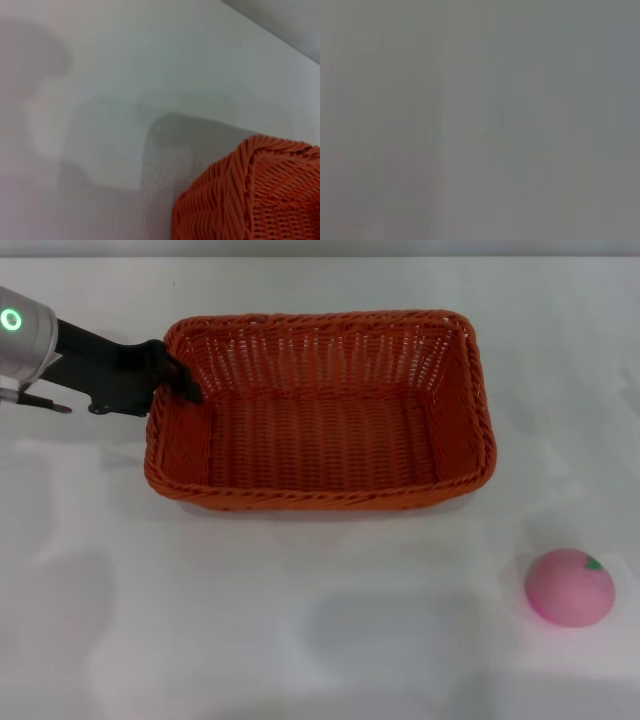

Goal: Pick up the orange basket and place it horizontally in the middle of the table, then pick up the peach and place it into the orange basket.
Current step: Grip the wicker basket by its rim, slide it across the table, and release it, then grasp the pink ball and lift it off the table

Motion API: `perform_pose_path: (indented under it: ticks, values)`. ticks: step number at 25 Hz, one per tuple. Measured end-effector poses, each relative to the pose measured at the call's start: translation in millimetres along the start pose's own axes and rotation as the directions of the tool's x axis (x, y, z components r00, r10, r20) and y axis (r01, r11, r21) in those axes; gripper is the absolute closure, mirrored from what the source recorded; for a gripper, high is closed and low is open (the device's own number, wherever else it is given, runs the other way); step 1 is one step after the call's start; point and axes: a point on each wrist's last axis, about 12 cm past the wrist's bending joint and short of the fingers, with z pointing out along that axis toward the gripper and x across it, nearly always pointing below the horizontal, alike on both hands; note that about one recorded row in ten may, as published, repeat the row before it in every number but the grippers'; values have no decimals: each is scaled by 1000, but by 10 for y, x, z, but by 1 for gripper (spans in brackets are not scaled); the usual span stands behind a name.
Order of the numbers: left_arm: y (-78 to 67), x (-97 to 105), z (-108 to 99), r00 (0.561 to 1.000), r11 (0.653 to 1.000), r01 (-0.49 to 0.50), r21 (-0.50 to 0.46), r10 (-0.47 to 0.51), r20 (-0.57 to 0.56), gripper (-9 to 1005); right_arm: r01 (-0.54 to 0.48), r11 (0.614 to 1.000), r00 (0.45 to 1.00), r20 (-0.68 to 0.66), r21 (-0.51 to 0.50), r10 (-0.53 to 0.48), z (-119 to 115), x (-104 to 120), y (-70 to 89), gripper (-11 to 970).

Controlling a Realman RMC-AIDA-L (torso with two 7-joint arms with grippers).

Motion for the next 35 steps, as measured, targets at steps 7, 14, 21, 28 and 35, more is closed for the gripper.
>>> perform_pose_path:
  ticks: [7, 14, 21, 28, 35]
  values:
    - [1, -9, -10, 1000, 1000, 7, 14, -8, 14, 532, 2, 1000, 1000, -1, 2, -2, -7, 0, -5, 114]
    - [116, 11, -113, 998, 997, -1, 75, -4, 68, 392, 1, 1000, 1000, -6, 3, -1, -33, 6, -6, 115]
    - [339, 125, -316, 966, 974, -138, 177, 93, 243, 120, 15, 1000, 999, -35, -9, -15, -163, -73, -166, 115]
    - [746, 388, -600, 841, 923, -313, 223, 160, 516, 119, 32, 999, 992, -122, -42, -37, -415, -342, -519, 114]
    - [971, 730, -709, 693, 875, -465, 133, 266, 670, 118, 14, 961, 954, -283, -278, -96, -440, -612, -697, 115]
